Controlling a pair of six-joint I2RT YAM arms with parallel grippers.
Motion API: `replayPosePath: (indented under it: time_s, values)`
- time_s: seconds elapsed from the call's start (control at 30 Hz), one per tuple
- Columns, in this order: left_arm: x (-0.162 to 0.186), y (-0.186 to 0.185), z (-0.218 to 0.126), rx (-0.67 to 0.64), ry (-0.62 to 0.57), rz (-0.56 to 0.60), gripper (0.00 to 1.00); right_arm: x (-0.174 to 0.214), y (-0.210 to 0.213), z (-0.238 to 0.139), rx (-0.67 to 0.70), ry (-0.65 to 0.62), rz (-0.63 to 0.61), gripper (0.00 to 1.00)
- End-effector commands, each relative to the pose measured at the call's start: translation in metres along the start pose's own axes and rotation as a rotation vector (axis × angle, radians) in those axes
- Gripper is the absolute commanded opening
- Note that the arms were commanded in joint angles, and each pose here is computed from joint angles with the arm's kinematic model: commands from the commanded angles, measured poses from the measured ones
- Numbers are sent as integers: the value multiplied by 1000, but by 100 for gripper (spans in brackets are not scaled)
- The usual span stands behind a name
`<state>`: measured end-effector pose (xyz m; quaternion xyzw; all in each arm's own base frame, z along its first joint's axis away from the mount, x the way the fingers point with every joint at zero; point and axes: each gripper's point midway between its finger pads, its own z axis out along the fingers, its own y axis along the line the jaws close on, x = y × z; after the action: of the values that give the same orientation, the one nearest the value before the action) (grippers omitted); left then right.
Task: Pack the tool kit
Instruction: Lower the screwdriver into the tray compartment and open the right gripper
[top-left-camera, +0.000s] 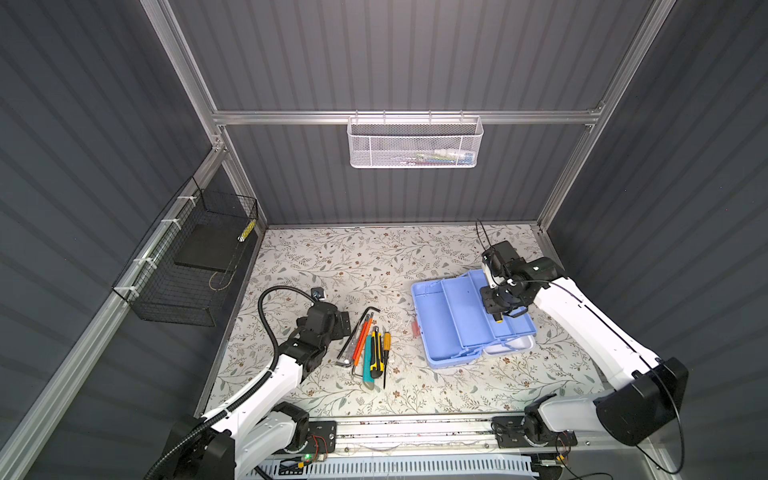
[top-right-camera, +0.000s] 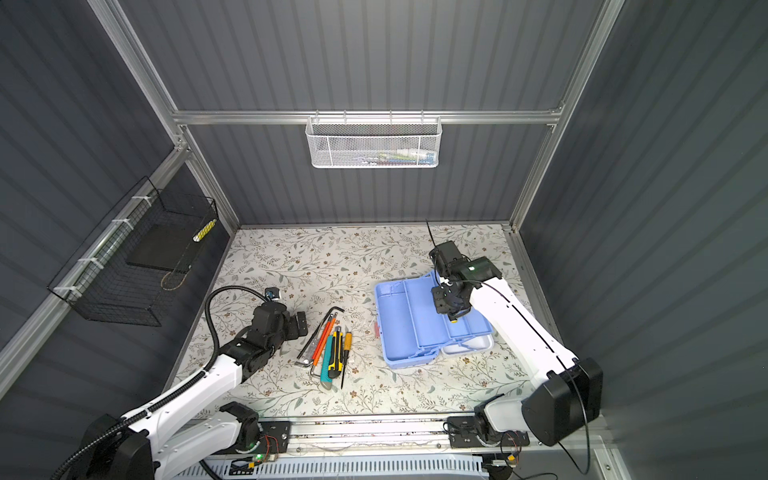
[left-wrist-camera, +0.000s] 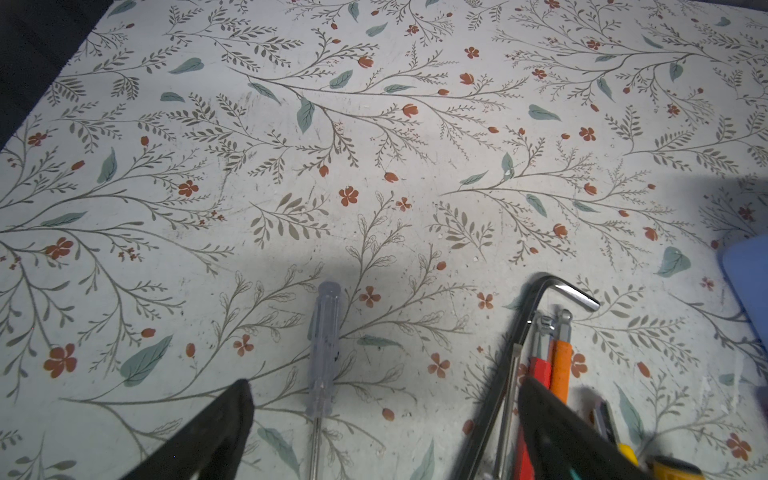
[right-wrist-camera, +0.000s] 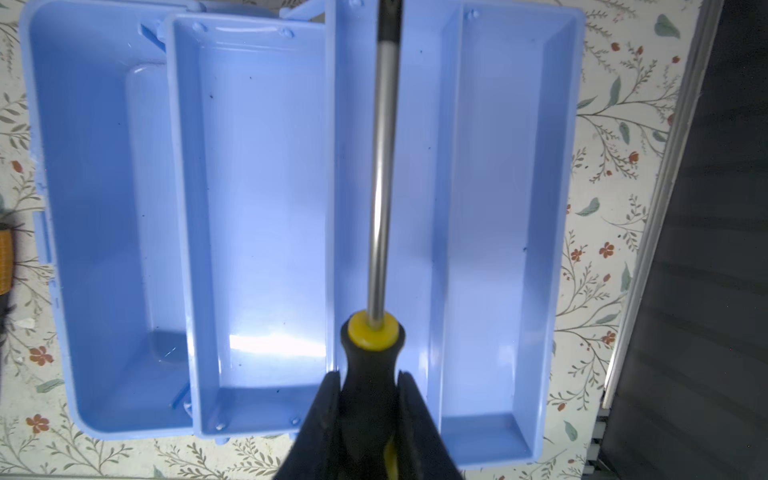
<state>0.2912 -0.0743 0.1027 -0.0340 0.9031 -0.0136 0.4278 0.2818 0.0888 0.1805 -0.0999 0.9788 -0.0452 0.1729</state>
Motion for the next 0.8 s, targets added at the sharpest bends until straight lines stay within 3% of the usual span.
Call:
replayPosePath:
  time_s: [0.0, 0.23, 0.5, 0.6, 0.77]
  values:
    - [-11, -2, -2, 8, -18, 1, 99, -7, 0, 10, 7, -3, -37, 3]
    - [-12, -2, -2, 6, -19, 1, 100, -13, -7, 32, 38, 27, -54, 2]
    - [-12, -1, -1, -2, -14, -1, 99, -9, 1, 45, -3, 59, -44, 11]
    - [-11, -1, -1, -2, -12, 1, 100, -7, 2, 50, -7, 75, -44, 17]
    - [-12, -1, -2, -1, -15, -2, 99, -9, -1, 44, 11, 67, -41, 39]
